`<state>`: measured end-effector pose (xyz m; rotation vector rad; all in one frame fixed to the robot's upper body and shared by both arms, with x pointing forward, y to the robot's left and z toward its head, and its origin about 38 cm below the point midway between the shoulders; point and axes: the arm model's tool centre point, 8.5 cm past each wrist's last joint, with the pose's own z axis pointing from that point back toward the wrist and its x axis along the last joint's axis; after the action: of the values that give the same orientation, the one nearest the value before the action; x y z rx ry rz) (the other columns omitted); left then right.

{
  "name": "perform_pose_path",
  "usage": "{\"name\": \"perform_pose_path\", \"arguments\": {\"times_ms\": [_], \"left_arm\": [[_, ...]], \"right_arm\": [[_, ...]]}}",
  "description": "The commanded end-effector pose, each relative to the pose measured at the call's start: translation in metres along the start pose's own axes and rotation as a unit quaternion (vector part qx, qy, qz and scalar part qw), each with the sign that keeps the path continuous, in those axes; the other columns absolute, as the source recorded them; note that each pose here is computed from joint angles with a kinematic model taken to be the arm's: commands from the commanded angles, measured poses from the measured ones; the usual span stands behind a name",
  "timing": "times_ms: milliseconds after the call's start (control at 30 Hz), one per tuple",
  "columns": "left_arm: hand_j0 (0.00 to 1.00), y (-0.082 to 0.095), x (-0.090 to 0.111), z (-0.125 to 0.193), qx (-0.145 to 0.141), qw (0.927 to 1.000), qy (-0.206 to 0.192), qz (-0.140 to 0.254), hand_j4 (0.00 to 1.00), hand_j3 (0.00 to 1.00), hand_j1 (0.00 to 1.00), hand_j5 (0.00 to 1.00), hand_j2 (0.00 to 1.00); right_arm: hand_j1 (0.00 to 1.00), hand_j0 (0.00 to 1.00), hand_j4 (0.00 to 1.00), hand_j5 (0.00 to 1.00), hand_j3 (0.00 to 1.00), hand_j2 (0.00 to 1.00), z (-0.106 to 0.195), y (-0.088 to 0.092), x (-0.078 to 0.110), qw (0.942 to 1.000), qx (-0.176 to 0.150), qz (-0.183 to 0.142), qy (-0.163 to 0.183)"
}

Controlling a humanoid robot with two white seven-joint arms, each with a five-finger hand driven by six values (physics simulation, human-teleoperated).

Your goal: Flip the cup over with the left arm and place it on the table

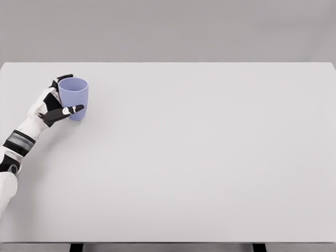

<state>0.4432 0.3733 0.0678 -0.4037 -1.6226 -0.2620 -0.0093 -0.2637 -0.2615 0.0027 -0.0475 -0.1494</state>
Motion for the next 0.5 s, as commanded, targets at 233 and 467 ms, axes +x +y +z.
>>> {"name": "perform_pose_path", "arguments": {"times_ms": [233,467], "left_arm": [[0.59,-0.0002,-0.001,0.0004,-0.002,1.0,0.009,0.005,0.59,0.59,0.59,0.59,0.59],[0.86,-0.0005,-0.0024,0.0023,-0.002,1.0,0.01,0.001,0.86,0.86,0.86,0.86,0.86]], "right_arm": [[1.0,1.0,1.0,1.0,1.0,1.0,0.0,0.0001,0.0,1.0,0.0,0.0,0.0],[1.0,1.0,1.0,1.0,1.0,1.0,0.0,0.0001,0.0,1.0,0.0,0.0,0.0]]}}
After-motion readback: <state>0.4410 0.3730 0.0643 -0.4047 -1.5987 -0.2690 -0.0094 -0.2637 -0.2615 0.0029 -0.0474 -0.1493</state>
